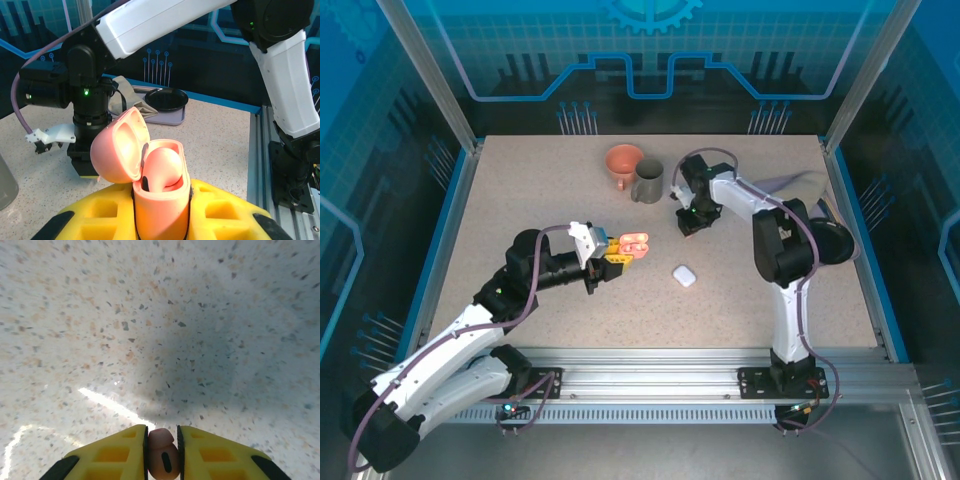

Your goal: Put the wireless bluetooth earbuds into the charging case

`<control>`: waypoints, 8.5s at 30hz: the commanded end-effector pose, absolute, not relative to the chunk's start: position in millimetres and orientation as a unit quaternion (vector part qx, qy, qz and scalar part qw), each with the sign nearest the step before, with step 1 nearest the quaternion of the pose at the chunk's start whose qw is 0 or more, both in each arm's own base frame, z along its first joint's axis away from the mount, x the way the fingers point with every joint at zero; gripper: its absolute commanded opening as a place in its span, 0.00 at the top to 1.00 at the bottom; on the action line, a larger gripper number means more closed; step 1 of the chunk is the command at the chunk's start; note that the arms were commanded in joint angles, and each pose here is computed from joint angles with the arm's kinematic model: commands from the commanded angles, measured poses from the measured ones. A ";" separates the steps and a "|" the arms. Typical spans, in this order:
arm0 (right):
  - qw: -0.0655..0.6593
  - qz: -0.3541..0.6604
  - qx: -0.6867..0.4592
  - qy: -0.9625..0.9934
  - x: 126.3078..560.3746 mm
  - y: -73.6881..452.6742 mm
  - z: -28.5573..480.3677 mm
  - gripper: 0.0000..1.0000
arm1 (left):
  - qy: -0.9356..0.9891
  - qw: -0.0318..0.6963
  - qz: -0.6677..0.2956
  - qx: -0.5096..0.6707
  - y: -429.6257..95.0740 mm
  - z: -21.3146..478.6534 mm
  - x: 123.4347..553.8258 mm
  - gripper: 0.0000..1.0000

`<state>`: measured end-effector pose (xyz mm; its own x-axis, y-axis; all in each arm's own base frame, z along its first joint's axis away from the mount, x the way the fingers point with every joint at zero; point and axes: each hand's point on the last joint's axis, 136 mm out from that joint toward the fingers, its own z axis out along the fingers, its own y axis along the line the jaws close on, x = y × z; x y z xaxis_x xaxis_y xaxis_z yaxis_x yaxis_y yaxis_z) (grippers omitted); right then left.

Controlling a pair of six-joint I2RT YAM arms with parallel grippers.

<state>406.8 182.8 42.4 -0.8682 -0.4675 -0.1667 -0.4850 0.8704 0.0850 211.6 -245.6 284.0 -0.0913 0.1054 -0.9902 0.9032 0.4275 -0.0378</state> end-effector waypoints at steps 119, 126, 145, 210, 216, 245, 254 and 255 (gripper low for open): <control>0.518 0.026 -0.610 0.599 243.9 295.7 315.4 0.78 | 0.638 0.549 -0.413 0.349 -255.6 297.0 219.2 1.00; 0.512 0.010 -0.626 0.588 243.3 292.9 311.2 0.78 | 0.638 0.548 -0.413 0.349 -256.4 296.0 220.6 1.00; 0.494 -0.025 -0.658 0.568 238.9 285.3 299.7 0.78 | 0.638 0.548 -0.413 0.349 -257.2 295.8 221.6 1.00; 0.499 0.001 -0.659 0.563 235.0 293.8 300.7 0.78 | 0.640 0.543 -0.411 0.356 -258.2 292.2 220.9 1.00; 0.492 0.007 -0.664 0.563 234.8 297.3 296.0 0.78 | 0.640 0.543 -0.411 0.355 -258.0 291.8 221.0 1.00; 0.460 0.097 -0.662 0.584 216.4 301.4 293.8 0.76 | 0.621 0.564 -0.411 0.357 -255.6 296.0 217.8 1.00; 0.464 0.104 -0.663 0.578 214.1 302.8 305.8 0.75 | 0.604 0.580 -0.410 0.363 -255.4 302.0 216.0 1.00; 0.464 0.104 -0.663 0.578 214.0 302.9 306.3 0.75 | 0.601 0.581 -0.410 0.364 -255.4 302.8 215.5 1.00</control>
<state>219.0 302.6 303.6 0.3265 -0.6784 -0.6581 -0.8394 0.1120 -0.5319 221.2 -255.3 282.9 -0.1621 -0.0011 -0.9868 0.8954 0.4200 -0.1475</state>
